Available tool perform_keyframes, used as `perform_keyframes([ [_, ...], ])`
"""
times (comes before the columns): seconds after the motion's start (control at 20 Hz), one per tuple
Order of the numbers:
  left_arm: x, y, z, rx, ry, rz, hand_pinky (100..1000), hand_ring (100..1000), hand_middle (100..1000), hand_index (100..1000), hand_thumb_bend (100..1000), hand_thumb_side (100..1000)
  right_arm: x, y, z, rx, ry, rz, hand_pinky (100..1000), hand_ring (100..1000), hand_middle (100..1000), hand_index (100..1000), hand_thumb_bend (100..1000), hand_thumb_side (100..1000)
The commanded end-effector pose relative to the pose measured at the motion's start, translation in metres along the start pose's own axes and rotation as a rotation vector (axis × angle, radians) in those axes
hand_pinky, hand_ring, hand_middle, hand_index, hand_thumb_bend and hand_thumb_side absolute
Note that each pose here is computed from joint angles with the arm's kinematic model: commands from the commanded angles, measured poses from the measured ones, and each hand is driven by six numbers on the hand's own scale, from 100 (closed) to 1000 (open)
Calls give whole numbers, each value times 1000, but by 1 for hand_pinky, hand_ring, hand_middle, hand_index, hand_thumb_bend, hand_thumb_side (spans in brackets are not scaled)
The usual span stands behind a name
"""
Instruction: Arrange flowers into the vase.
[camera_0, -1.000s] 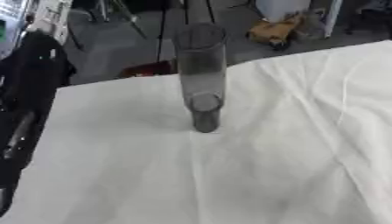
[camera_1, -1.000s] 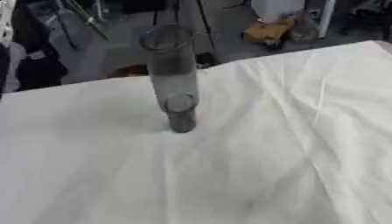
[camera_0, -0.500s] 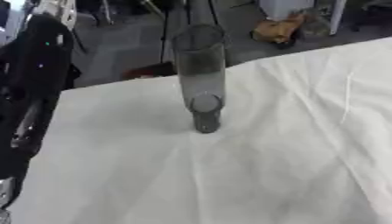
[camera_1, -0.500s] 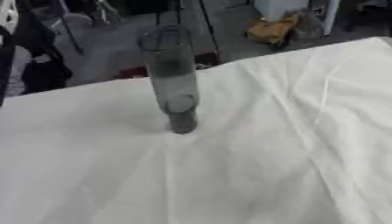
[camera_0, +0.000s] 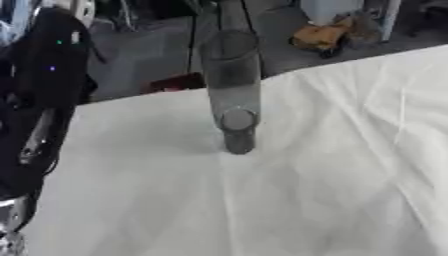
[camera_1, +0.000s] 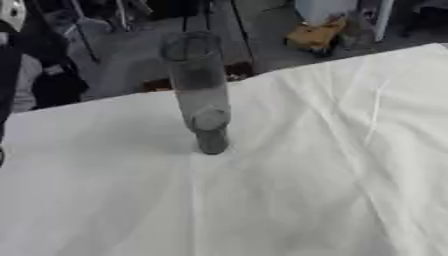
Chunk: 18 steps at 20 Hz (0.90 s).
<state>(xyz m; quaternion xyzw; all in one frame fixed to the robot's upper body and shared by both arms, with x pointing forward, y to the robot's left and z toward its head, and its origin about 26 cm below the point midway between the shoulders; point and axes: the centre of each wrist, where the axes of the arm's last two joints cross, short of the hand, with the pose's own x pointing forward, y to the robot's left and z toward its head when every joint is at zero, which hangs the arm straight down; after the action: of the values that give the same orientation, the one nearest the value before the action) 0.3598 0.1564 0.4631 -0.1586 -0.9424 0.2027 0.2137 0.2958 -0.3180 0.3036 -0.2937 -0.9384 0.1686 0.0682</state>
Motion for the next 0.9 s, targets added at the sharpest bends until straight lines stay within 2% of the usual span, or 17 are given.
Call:
perform_keyframes([
  [0.05,13,-11,-4,-24,-38,42,100,100,100,100,100,651,5,-6,-11,3,-43,0,837,1000,795,811,100,1000],
  [0.4,9,-15,0,-38,-29,55,100,100,100,100,100,652,7,-4,-15,0,-53,-19,837,1000,794,811,100,1000],
  [0.9,1,-12,4,-107,-91,37,100,100,100,100,100,652,8,-4,-19,-5,-64,-26,836,1000,794,808,100,1000],
])
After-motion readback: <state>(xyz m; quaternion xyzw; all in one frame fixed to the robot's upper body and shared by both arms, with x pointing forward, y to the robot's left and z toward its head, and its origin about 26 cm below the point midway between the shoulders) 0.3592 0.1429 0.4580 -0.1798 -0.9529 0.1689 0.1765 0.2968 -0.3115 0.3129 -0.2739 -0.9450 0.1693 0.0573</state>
